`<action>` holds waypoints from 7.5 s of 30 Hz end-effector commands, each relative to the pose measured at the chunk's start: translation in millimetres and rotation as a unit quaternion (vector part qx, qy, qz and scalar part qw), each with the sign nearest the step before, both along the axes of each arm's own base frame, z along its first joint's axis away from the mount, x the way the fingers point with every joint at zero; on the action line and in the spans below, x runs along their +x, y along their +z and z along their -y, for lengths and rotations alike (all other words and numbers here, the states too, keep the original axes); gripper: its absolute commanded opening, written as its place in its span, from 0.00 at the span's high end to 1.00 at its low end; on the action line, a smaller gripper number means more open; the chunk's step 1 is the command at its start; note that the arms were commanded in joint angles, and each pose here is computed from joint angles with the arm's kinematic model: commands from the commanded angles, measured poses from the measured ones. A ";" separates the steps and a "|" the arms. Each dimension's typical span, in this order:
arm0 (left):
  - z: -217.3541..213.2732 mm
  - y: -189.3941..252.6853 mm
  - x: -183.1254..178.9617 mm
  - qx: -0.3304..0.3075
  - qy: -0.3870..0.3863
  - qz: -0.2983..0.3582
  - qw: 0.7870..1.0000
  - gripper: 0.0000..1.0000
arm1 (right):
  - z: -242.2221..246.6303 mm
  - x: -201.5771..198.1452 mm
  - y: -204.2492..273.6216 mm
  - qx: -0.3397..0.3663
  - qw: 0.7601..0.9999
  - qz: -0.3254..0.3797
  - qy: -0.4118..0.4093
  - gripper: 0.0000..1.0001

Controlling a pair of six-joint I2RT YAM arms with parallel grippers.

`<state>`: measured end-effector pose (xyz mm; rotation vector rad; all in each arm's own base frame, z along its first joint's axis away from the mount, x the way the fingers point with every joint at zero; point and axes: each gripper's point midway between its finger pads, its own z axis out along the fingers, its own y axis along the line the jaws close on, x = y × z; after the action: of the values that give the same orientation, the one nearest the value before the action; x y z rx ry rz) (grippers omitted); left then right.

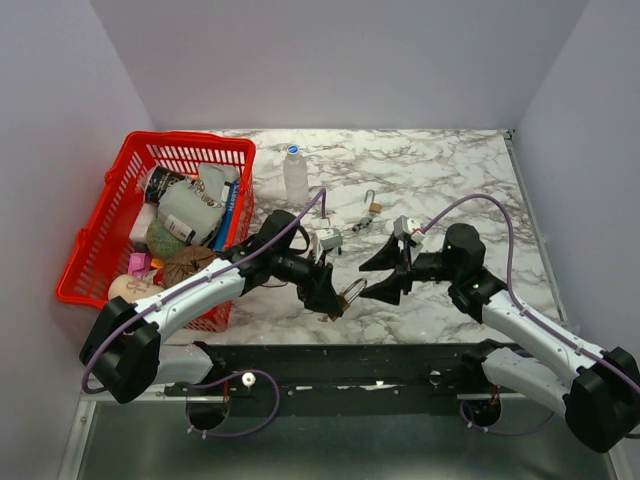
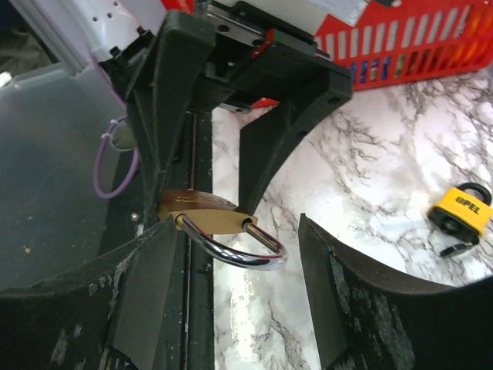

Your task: Unlock with the key

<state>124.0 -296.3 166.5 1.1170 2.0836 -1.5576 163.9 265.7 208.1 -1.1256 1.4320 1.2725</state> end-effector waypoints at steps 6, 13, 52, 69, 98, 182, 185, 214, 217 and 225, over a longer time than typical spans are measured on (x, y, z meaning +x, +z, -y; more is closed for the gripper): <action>4.6 30.5 -4.1 -0.057 -0.040 0.017 0.997 1.00 | 3.6 -25.5 4.8 0.026 0.998 0.021 0.051 0.27; 4.6 33.8 -5.1 -0.063 -0.043 0.017 0.997 1.00 | -0.9 -22.3 -2.4 0.015 0.998 0.006 0.053 0.27; 4.1 -23.6 64.8 0.145 0.220 0.138 0.955 1.00 | 7.6 30.1 -77.0 -0.110 0.969 -0.174 -0.136 0.98; 29.9 -82.7 81.1 0.220 0.328 0.110 0.912 1.00 | 55.3 74.8 -132.7 -0.173 0.886 -0.228 -0.365 0.76; 103.8 -114.6 121.1 0.255 0.395 0.007 0.883 0.46 | 110.3 79.3 -101.5 -0.077 0.827 -0.201 -0.520 0.44; -107.1 74.2 166.4 0.146 0.459 0.238 0.843 0.01 | 49.8 76.6 -194.9 -0.387 0.689 -0.229 -0.569 0.47; -108.6 73.9 167.1 0.149 0.461 0.240 0.841 0.01 | 47.9 82.6 -186.6 -0.380 0.697 -0.217 -0.568 0.53; -114.9 72.9 169.2 0.162 0.461 0.259 0.833 0.01 | 140.2 279.4 -136.2 -0.305 0.717 -0.228 -0.584 0.62; -116.1 71.9 170.4 0.164 0.463 0.258 0.832 0.01 | 138.6 297.1 -137.2 -0.311 0.716 -0.222 -0.584 0.62; -114.6 71.2 169.5 0.162 0.459 0.258 0.834 0.01 | 138.4 321.7 -145.9 -0.318 0.710 -0.230 -0.585 0.60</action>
<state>290.4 -185.8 239.4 0.3797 2.0206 -0.4241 468.6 125.5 48.6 -0.0094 2.4820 0.0502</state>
